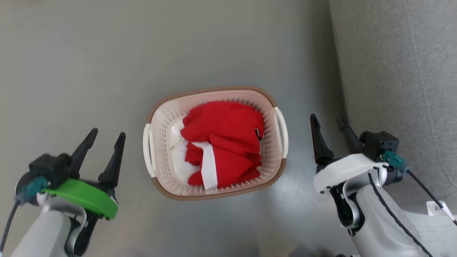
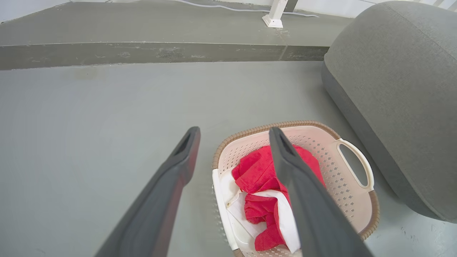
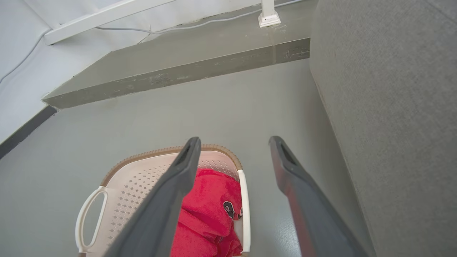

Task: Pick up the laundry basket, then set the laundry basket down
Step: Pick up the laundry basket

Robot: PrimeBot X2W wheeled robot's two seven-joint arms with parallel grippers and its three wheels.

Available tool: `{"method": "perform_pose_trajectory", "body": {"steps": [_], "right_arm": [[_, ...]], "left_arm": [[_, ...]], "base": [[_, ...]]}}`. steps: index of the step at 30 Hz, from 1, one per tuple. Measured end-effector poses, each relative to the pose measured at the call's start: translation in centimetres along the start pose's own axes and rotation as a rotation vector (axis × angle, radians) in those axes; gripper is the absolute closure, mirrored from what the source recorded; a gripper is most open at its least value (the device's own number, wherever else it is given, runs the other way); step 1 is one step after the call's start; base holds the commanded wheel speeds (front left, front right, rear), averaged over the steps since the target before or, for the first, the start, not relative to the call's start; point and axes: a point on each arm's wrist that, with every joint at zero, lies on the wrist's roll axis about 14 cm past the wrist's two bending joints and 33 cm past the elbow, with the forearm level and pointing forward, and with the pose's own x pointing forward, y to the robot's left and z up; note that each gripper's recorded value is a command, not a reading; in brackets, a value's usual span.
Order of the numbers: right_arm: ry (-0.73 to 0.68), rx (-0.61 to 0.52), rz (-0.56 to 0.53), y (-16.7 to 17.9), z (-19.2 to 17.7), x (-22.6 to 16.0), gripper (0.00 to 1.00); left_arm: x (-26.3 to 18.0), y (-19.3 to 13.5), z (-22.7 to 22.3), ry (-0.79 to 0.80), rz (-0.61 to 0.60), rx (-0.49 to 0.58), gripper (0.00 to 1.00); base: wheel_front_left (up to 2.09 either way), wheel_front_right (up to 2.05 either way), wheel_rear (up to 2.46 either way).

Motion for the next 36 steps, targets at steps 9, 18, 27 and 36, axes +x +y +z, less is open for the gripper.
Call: {"method": "perform_pose_trajectory", "body": {"steps": [9, 18, 27, 36], "right_arm": [[0.109, 0.014, -0.015, -0.5, -3.7, 2.2, 0.0], [0.201, 0.032, -0.017, -0.8, -7.1, 4.8, 0.0], [0.31, 0.038, -0.026, -1.1, -10.9, 5.7, 0.0], [0.375, 0.054, -0.036, -1.5, -13.4, 6.6, 0.0]], "left_arm": [[2.2, 1.0, -3.9, 0.138, -0.025, -0.019, 0.0], [4.0, 2.0, -8.6, 0.29, -0.045, -0.055, 0.0], [5.3, 3.3, -12.4, 0.418, -0.034, -0.097, 0.0], [6.3, 4.0, -15.5, 0.509, -0.027, -0.146, 0.0]], "base": [[0.0, 0.0, 0.0], [0.0, 0.0, 0.0], [0.0, 0.0, 0.0], [0.0, 0.0, 0.0]]}}
